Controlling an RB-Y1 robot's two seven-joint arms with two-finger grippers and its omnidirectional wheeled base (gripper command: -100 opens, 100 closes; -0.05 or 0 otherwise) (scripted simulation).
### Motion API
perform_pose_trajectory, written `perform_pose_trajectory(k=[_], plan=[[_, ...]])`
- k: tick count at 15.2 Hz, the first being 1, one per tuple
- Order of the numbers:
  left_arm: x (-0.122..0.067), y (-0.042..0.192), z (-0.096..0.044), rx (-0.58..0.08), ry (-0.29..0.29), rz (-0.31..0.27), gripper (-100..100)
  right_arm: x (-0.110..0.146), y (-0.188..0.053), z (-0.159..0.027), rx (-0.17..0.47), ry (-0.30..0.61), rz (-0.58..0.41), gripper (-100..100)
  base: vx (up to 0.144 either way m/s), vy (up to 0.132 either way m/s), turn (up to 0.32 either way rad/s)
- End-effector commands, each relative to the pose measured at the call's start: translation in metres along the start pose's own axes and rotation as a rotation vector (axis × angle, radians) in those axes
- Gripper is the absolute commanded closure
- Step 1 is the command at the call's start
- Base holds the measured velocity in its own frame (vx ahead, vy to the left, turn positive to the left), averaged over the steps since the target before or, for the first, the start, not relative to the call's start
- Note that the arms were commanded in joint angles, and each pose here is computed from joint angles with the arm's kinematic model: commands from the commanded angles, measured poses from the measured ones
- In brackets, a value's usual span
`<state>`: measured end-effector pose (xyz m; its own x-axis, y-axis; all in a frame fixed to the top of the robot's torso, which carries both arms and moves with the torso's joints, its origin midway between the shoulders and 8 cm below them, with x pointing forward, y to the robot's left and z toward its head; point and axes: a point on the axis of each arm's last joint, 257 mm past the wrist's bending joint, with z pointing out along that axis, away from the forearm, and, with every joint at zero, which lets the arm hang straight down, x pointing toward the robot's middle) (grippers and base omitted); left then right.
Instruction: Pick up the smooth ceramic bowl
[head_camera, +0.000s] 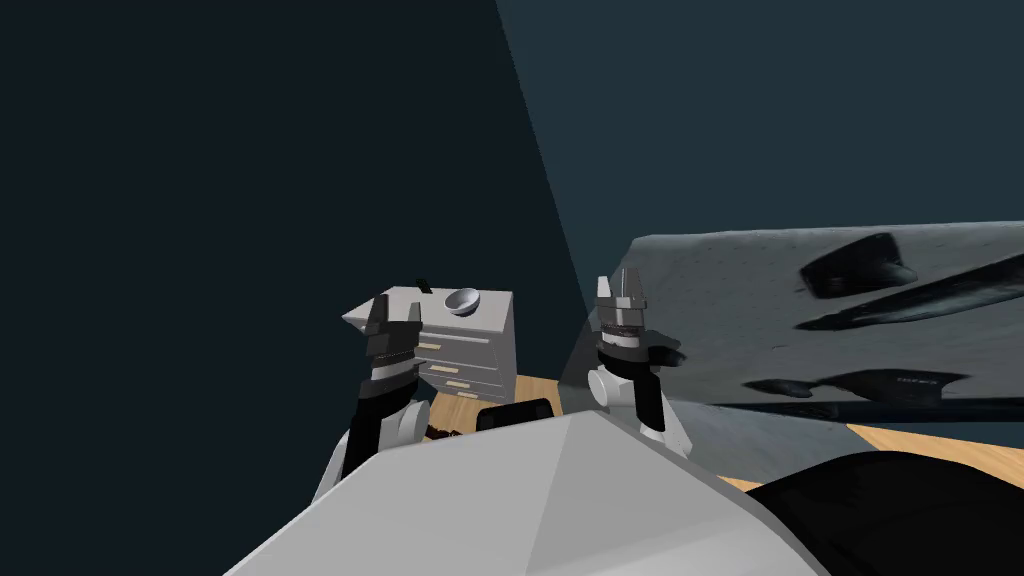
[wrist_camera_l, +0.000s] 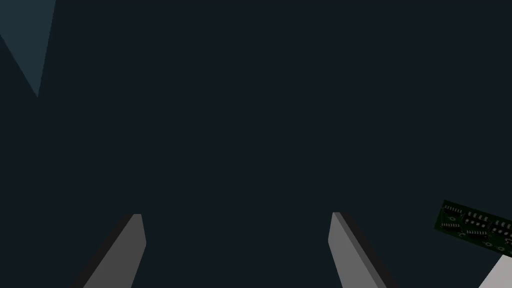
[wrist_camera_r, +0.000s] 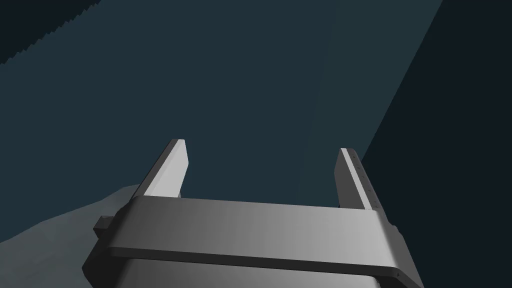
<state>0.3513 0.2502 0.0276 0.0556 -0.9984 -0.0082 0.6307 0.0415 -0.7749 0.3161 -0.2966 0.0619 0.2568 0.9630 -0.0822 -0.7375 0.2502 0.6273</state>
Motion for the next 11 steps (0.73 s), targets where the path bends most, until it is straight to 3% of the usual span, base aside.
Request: perform_pose_trajectory(k=[1,6,11], plan=[[0.005,0.005,0.002,-0.013,0.029,0.003,-100,0.000,0.000,0.000,0.000,0.000,0.000,0,-0.042,0.011,0.036],[0.019,0.031,0.014,-0.079,0.101,-0.009,-100,0.000,0.000,0.000,0.000,0.000,0.000,0,-0.113,0.047,0.056],[0.032,0.058,0.030,-0.144,0.142,-0.039,-100,0.000,0.000,0.000,0.000,0.000,0.000,0,-0.060,0.023,0.063]])
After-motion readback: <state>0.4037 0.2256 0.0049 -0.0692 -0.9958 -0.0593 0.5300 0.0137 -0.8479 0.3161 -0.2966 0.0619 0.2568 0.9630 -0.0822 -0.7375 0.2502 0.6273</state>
